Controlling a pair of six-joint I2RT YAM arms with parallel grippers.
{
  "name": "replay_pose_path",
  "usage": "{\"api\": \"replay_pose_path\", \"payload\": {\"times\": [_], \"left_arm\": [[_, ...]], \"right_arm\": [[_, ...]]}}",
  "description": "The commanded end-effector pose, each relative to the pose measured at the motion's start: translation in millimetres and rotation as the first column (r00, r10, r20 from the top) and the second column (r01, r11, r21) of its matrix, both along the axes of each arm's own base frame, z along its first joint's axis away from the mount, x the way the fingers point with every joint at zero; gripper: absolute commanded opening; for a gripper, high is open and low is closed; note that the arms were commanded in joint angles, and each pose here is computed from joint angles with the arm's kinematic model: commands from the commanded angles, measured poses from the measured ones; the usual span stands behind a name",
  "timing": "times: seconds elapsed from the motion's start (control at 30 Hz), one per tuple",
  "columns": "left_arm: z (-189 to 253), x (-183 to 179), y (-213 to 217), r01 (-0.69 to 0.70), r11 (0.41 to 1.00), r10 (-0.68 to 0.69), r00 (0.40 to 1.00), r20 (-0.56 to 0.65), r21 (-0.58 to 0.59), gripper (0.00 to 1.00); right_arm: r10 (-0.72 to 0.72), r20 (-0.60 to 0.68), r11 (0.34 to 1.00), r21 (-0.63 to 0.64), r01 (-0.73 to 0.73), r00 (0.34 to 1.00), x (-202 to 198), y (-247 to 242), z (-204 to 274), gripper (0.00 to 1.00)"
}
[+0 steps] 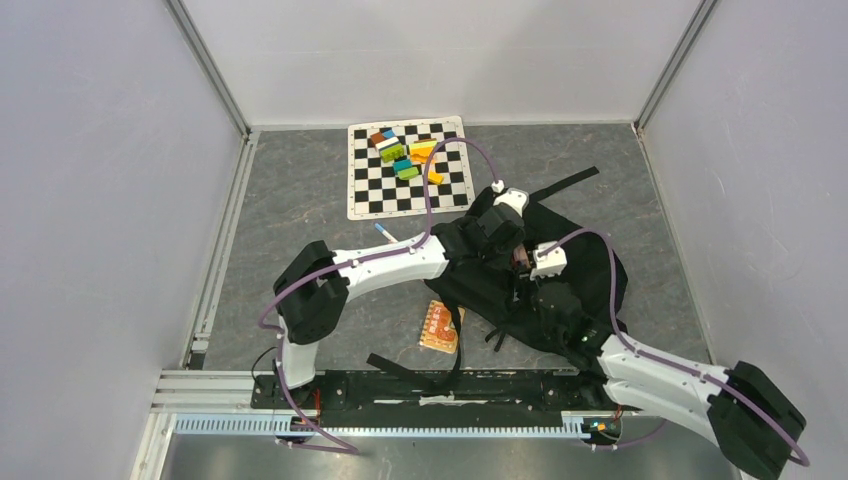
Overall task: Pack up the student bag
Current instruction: Place the stationery in the student bag.
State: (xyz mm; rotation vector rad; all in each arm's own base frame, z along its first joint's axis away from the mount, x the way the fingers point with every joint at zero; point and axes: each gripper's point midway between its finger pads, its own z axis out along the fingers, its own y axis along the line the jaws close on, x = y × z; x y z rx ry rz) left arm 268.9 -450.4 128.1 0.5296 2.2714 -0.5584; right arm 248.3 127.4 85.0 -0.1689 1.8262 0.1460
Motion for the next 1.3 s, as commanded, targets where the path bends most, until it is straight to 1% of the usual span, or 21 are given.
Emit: {"api": "replay_pose_path", "payload": {"times": [0.0, 0.23, 0.3, 0.33, 0.37, 0.4, 0.43, 0.5, 0.6, 0.67, 0.73, 0.8, 0.87, 0.97, 1.1, 1.2, 1.27], "left_arm": [[38.0, 1.2, -5.1, -0.022, 0.992, 0.023, 1.000, 0.013, -0.125, 0.02], [36.1, 2.8, -5.4, -0.019, 0.993, 0.021, 1.000, 0.019, -0.117, 0.02], [36.5, 3.3, -5.6, -0.019, 0.993, 0.022, 1.000, 0.020, -0.117, 0.02], [37.9, 4.4, -5.9, -0.020, 0.993, 0.022, 1.000, 0.022, -0.121, 0.02], [38.4, 4.8, -5.6, -0.020, 0.992, 0.023, 0.999, 0.022, -0.121, 0.02], [38.2, 4.8, -5.2, -0.019, 0.993, 0.022, 0.999, 0.023, -0.120, 0.02], [38.4, 5.2, -4.4, -0.021, 0.992, 0.024, 0.999, 0.022, -0.120, 0.02], [35.5, 5.6, -3.3, -0.024, 0.993, 0.027, 0.999, 0.018, -0.116, 0.02], [32.6, 5.9, -3.4, -0.028, 0.993, 0.029, 1.000, 0.009, -0.116, 0.02], [34.7, 7.0, -3.7, -0.030, 0.992, 0.032, 0.999, 0.011, -0.124, 0.02], [36.1, 7.2, -3.9, -0.030, 0.991, 0.032, 0.999, 0.010, -0.131, 0.02], [37.8, 6.6, -4.9, -0.028, 0.990, 0.029, 1.000, 0.008, -0.140, 0.02], [37.7, 7.1, -4.3, -0.031, 0.989, 0.032, 0.999, 0.007, -0.142, 0.02], [37.1, 6.7, -5.0, -0.029, 0.989, 0.030, 1.000, 0.004, -0.144, 0.02], [37.3, 5.9, -6.5, -0.025, 0.989, 0.025, 1.000, 0.000, -0.147, 0.02], [37.3, 5.6, -5.9, -0.024, 0.989, 0.025, 1.000, 0.000, -0.144, 0.02], [37.4, 6.1, -4.7, -0.026, 0.989, 0.026, 1.000, 0.000, -0.142, 0.02]], "right_arm": [[-0.059, -0.031, 0.997, -0.055, 0.057, 0.998, 9.5, -2.3, -3.0, 0.19], [-0.094, 0.048, 0.985, -0.140, 0.100, 0.994, 32.2, -4.1, 4.3, 0.17], [-0.071, 0.058, 0.985, -0.152, 0.079, 0.996, 38.0, -3.7, 3.1, 0.19], [-0.041, 0.052, 0.987, -0.155, 0.049, 0.998, 39.9, -0.4, 2.0, 0.21], [-0.008, 0.045, 0.986, -0.165, 0.015, 0.999, 41.7, 4.2, 2.7, 0.25], [0.028, 0.036, 0.985, -0.173, -0.022, 0.999, 41.7, 9.9, 4.3, 0.34], [0.063, 0.024, 0.983, -0.176, -0.057, 0.998, 40.2, 15.0, 5.3, 0.45], [0.109, 0.010, 0.981, -0.163, -0.106, 0.994, 33.7, 19.9, 9.8, 0.64], [0.117, -0.018, 0.985, -0.127, -0.118, 0.993, 20.2, 14.8, 10.7, 0.86], [0.120, -0.043, 0.985, -0.117, -0.125, 0.992, 10.2, 9.5, 10.5, 0.93], [0.124, -0.059, 0.986, -0.106, -0.130, 0.991, 3.0, 6.1, 13.8, 0.96], [0.119, -0.073, 0.987, -0.104, -0.126, 0.990, -1.9, 1.6, 18.9, 0.96], [0.129, -0.090, 0.985, -0.105, -0.139, 0.988, -3.7, 1.4, 26.0, 0.92], [0.120, -0.174, 0.979, -0.143, -0.146, 0.977, -5.0, -2.9, 24.3, 0.80], [0.148, -0.261, 0.963, -0.180, -0.199, 0.954, -3.1, 3.6, 17.2, 0.65], [0.138, -0.275, 0.963, -0.186, -0.193, 0.952, -0.8, 3.1, 12.8, 0.54], [0.139, -0.274, 0.964, -0.183, -0.193, 0.952, 0.7, 3.1, 9.6, 0.50]]}}
